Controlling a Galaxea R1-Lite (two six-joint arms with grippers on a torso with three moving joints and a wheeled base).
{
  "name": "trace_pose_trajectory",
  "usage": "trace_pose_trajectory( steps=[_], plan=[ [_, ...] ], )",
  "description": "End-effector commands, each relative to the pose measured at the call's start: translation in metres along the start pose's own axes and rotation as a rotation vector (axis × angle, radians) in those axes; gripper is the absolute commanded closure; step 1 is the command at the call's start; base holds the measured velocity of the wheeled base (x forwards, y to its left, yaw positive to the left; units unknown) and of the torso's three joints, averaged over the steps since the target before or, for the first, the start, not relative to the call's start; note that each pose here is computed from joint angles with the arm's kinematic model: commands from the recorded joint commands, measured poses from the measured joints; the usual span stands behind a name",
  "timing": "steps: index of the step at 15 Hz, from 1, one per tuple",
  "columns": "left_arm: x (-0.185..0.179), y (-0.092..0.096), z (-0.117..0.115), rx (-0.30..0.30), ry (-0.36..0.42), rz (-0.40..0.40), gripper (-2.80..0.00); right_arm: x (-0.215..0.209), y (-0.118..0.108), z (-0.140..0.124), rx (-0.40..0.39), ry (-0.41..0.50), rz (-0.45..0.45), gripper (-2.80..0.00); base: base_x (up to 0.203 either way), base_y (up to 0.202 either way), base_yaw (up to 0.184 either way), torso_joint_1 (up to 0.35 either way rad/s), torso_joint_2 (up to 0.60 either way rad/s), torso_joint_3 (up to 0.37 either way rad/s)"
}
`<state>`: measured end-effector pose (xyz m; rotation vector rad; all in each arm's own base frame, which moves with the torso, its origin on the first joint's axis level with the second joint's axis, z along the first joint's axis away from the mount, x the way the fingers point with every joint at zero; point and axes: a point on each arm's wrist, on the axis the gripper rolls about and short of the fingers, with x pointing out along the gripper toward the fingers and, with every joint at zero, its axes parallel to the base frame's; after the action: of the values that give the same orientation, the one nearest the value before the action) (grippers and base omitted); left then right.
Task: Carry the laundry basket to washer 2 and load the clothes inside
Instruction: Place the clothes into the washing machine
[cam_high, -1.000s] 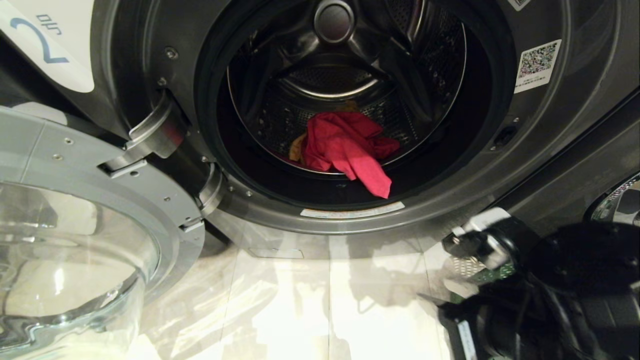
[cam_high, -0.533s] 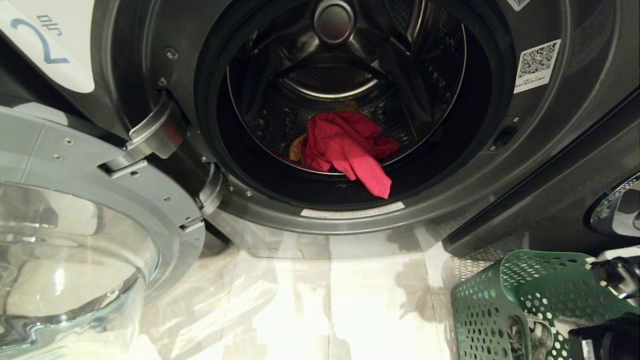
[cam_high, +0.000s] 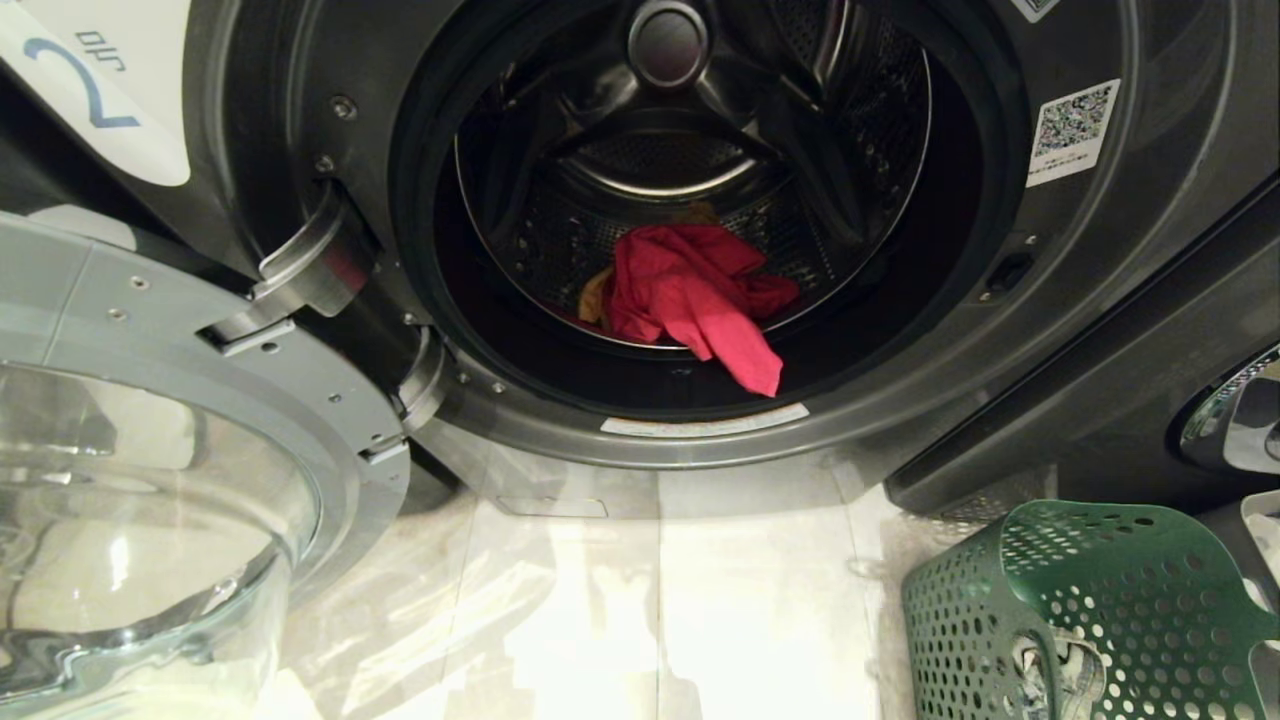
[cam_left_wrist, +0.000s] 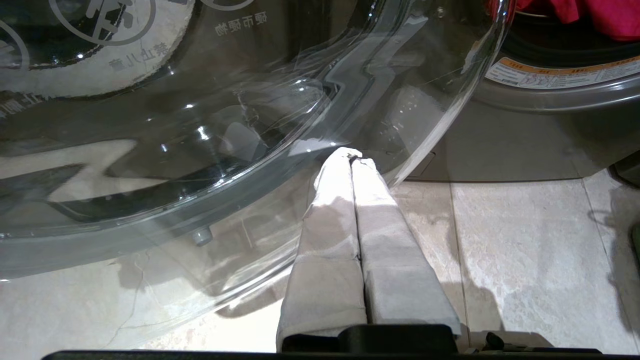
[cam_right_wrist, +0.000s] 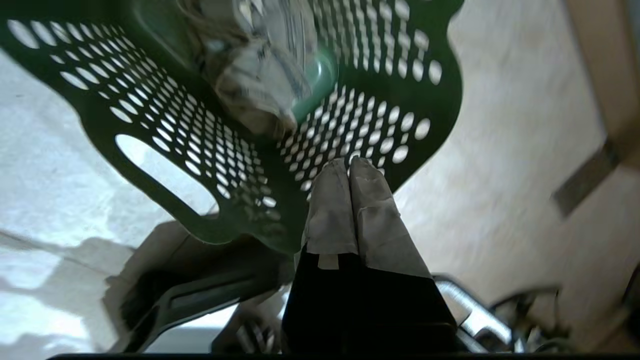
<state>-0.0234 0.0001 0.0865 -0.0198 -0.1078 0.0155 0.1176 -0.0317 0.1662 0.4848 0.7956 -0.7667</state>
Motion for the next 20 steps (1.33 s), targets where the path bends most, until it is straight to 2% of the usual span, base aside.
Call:
trace_pose_trajectory(
  steps=[1, 6, 7, 10, 13, 15, 17, 20],
  plan=[
    [0.002, 0.000, -0.011, 0.000, 0.039, 0.001, 0.00, 0.038, 0.005, 0.010, 0.078, 0.180, -0.089, 0.00, 0.000, 0.000, 0.000, 0.000, 0.00, 0.000],
    [0.002, 0.000, -0.011, 0.000, 0.039, 0.001, 0.00, 0.082, 0.018, 0.015, 0.164, 0.281, -0.146, 0.00, 0.000, 0.000, 0.000, 0.000, 0.00, 0.000],
    [0.002, 0.000, -0.011, 0.000, 0.039, 0.001, 0.00, 0.093, 0.021, 0.014, 0.167, 0.291, -0.156, -2.80, 0.000, 0.000, 0.000, 0.000, 0.00, 0.000],
    [0.002, 0.000, -0.011, 0.000, 0.039, 0.003, 0.00, 0.125, 0.026, 0.016, 0.181, 0.323, -0.174, -2.80, 0.000, 0.000, 0.000, 0.000, 0.00, 0.000],
    [0.002, 0.000, -0.011, 0.000, 0.039, 0.002, 0.00, 0.151, 0.031, 0.013, 0.166, 0.380, -0.120, -2.80, 0.000, 0.000, 0.000, 0.000, 0.00, 0.000],
    [0.002, 0.000, -0.011, 0.000, 0.039, 0.001, 0.00, 0.171, 0.030, 0.008, 0.126, 0.396, -0.082, -2.80, 0.000, 0.000, 0.000, 0.000, 0.00, 0.000],
    [0.002, 0.000, -0.011, 0.000, 0.039, 0.001, 0.00, 0.194, 0.016, -0.001, 0.053, 0.408, -0.069, -2.80, 0.000, 0.000, 0.000, 0.000, 0.00, 0.000],
    [0.002, 0.000, -0.011, 0.000, 0.039, 0.002, 0.00, 0.226, -0.005, -0.013, -0.036, 0.441, 0.012, -2.80, 0.000, 0.000, 0.000, 0.000, 0.00, 0.000]
  ],
)
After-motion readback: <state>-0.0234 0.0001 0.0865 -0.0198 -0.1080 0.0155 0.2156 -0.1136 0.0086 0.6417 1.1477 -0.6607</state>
